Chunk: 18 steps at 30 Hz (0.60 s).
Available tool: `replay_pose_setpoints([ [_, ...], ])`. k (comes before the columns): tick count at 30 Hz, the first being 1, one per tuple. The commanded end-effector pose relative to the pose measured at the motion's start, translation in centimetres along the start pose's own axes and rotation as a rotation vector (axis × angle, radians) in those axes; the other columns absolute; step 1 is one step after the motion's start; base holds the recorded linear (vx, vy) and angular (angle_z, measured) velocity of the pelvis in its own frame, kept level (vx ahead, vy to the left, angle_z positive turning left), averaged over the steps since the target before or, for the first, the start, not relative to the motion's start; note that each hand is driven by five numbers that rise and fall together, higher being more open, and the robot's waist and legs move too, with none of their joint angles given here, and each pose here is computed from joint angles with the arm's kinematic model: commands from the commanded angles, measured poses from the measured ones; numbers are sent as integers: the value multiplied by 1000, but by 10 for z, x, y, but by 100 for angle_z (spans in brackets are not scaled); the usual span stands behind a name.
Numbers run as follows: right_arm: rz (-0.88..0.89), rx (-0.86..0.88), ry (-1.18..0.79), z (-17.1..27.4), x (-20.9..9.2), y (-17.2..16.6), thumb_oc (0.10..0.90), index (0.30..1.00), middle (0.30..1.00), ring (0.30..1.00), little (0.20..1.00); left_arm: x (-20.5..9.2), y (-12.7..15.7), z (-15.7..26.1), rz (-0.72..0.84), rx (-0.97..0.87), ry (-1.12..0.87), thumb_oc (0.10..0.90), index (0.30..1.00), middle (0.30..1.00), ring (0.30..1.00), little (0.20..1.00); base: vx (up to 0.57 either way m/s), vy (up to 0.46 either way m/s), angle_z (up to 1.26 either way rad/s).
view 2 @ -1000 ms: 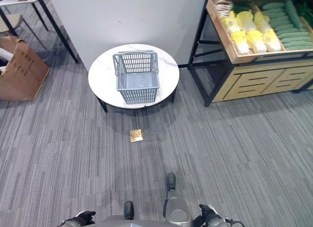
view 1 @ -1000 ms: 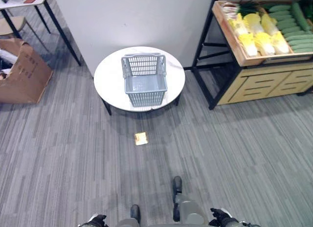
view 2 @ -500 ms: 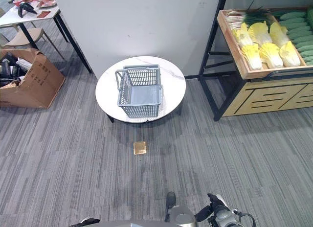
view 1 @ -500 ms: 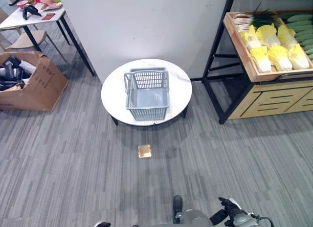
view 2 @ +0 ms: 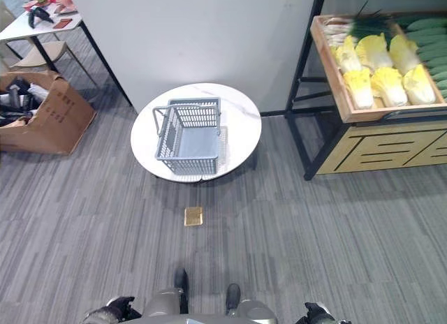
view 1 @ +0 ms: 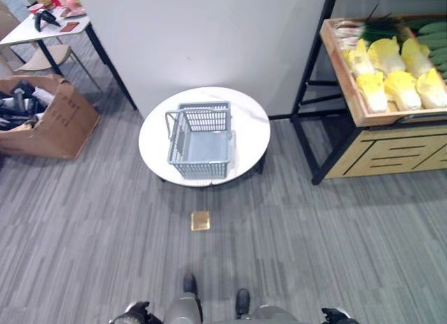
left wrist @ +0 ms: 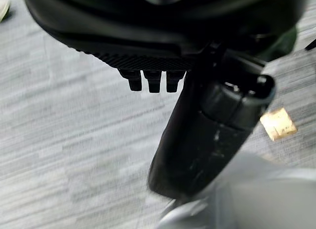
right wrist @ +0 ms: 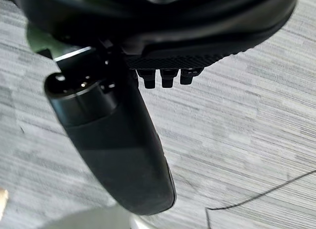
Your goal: Get the vegetables into the basket
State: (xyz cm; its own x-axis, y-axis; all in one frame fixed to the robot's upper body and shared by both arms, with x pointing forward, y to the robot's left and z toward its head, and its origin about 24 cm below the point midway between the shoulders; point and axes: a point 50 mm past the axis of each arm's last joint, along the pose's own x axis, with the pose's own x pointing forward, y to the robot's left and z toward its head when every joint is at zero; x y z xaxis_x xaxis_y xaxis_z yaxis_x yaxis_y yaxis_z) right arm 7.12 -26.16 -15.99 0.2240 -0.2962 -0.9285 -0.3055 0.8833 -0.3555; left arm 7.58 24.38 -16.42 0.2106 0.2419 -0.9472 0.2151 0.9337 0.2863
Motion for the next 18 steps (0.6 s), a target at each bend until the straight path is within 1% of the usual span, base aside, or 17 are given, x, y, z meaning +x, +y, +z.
replay_pose_setpoints([
  [1, -57, 7, -15, 1, 0, -17, 900, 1000, 1000, 1000, 1000, 0, -19, 27, -44, -2, -79, 900, 1000, 1000, 1000, 1000, 197, 112, -63],
  [2, -48, 15, -11, 0, 0, -13, 900, 1000, 1000, 1000, 1000, 0, -16, 21, -32, -53, -63, 900, 1000, 1000, 1000, 1000, 235, 150, -52],
  [4, -44, 12, -10, -1, 0, -11, 900, 1000, 1000, 1000, 1000, 0, -16, 18, -32, -56, -55, 900, 1000, 1000, 1000, 1000, 140, 113, -48],
  [6, -32, 3, -8, -1, 0, -6, 900, 1000, 1000, 1000, 1000, 0, -15, 15, -28, -100, -45, 900, 1000, 1000, 1000, 1000, 148, 182, -42],
  [9, -32, 27, -21, 4, 0, -6, 900, 1000, 1000, 1000, 1000, 0, -13, 16, -24, -93, -53, 900, 1000, 1000, 1000, 1000, 145, 218, -24],
  [11, -30, -3, -72, 21, 0, -5, 900, 1000, 1000, 1000, 1000, 0, -8, 25, -13, -83, -82, 900, 1000, 1000, 1000, 1000, 70, 281, -26],
  [18, -19, -21, -142, 45, 0, -1, 900, 1000, 1000, 1000, 1000, 0, 0, 29, 11, -83, -93, 900, 1000, 1000, 1000, 1000, 47, 146, -33],
])
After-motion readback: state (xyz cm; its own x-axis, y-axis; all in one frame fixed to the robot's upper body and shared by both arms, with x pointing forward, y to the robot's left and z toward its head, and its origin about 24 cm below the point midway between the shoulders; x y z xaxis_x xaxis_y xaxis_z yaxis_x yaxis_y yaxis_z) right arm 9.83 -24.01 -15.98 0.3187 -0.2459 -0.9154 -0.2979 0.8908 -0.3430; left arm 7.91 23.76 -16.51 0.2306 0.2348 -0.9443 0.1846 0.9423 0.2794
